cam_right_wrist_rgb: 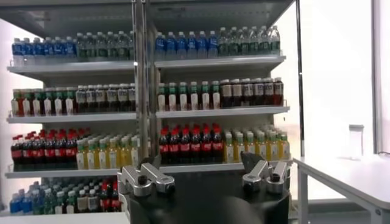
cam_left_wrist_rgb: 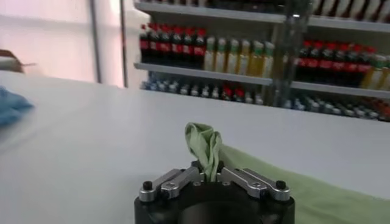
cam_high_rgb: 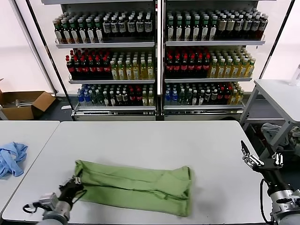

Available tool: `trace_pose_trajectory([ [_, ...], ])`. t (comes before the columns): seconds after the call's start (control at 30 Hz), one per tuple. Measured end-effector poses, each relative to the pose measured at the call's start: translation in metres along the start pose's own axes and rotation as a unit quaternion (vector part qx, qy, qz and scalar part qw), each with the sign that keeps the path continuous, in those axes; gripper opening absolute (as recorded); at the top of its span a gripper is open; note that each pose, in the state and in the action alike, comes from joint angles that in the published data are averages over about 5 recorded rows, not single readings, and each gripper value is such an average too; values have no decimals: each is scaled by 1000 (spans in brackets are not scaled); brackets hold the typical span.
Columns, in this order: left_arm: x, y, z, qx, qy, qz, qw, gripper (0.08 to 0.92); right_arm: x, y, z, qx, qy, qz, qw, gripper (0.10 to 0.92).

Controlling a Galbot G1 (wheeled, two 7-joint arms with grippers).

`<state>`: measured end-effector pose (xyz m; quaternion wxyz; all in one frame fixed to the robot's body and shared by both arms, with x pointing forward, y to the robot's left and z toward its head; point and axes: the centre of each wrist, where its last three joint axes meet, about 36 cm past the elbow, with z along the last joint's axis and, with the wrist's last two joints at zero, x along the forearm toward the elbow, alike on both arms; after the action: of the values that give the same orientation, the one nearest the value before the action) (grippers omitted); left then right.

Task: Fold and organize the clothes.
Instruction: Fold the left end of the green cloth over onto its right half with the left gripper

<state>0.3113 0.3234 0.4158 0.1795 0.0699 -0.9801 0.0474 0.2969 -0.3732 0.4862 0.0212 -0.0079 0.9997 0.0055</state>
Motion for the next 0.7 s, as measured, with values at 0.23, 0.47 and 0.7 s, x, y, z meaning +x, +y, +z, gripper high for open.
trace_pose_trajectory([
  [0.23, 3, 50, -41, -7, -36, -74, 997, 120, -2, 3, 1, -4, 0, -3, 1000, 823],
  [0.47, 21, 50, -64, -20, -57, -83, 995, 120, -2, 6, 1, -5, 0, -5, 1000, 823],
  [0.7, 36, 1, -72, -30, -56, -10, 998, 120, -2, 10, 0, -7, -3, -5, 1000, 823],
])
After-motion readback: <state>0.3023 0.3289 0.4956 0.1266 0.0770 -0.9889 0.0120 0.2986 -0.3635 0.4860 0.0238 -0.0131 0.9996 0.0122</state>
